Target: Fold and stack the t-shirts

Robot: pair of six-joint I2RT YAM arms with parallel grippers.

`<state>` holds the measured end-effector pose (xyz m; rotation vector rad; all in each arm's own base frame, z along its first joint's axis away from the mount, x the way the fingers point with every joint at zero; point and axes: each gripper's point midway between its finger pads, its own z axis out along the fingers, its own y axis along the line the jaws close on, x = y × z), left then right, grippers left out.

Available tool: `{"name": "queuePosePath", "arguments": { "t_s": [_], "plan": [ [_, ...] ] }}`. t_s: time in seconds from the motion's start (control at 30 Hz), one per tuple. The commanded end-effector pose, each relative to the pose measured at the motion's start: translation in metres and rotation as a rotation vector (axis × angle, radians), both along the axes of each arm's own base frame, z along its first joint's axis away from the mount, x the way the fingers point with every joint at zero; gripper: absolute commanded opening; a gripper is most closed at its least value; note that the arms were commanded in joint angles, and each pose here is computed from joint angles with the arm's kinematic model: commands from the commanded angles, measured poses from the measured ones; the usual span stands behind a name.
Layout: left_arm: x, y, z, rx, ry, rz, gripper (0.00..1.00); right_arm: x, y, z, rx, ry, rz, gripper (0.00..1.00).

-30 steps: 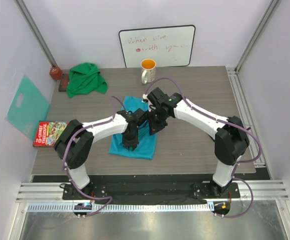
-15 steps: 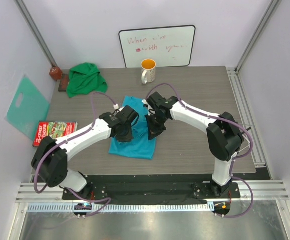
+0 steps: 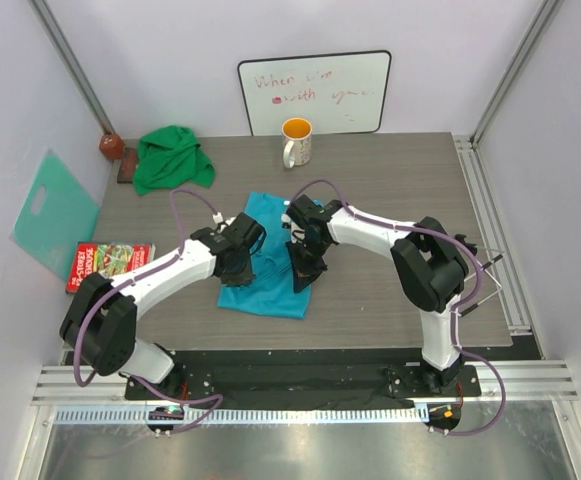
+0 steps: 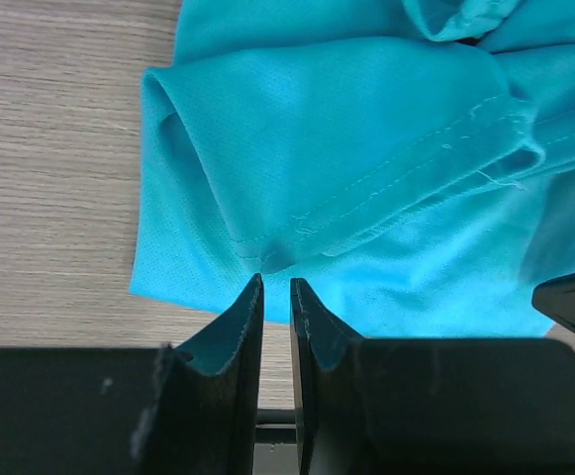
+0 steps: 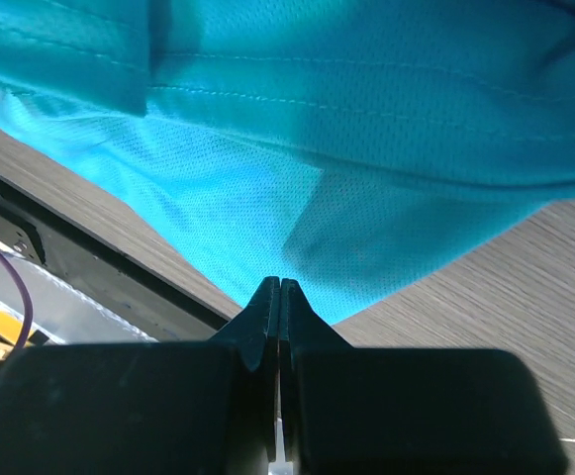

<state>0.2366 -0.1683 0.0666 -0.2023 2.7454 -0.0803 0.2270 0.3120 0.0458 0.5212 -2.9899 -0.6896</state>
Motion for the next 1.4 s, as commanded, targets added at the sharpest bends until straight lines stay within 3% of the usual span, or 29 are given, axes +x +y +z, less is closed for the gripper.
{"name": "queuePosePath", "arguments": {
  "t_s": [0.0,0.3,0.87,1.0,1.03,1.1,1.37],
  "plan": [
    [0.015,0.004,-0.002,0.016,-0.046,0.023,0.17,0.002,0.010,0.011,0.028,-0.001,0.008,0.01],
    [0.016,0.009,-0.011,0.043,-0.048,0.014,0.25,-0.002,0.011,0.001,-0.002,0.033,0.024,0.01],
    [0.013,0.014,-0.021,0.074,-0.028,0.005,0.25,-0.004,0.010,-0.005,-0.014,0.060,0.031,0.01],
    [0.011,0.016,-0.029,0.084,-0.015,0.007,0.18,-0.006,0.011,-0.007,-0.012,0.069,0.036,0.01],
    [0.010,0.017,-0.034,0.093,-0.005,0.010,0.08,-0.006,0.011,-0.007,-0.013,0.070,0.036,0.01],
    [0.010,0.017,-0.039,0.104,0.005,0.012,0.00,-0.006,0.011,-0.008,-0.016,0.074,0.034,0.01],
    [0.022,0.015,-0.035,0.103,-0.037,0.036,0.00,-0.008,0.012,-0.012,-0.013,0.092,0.043,0.01]
  ]
}}
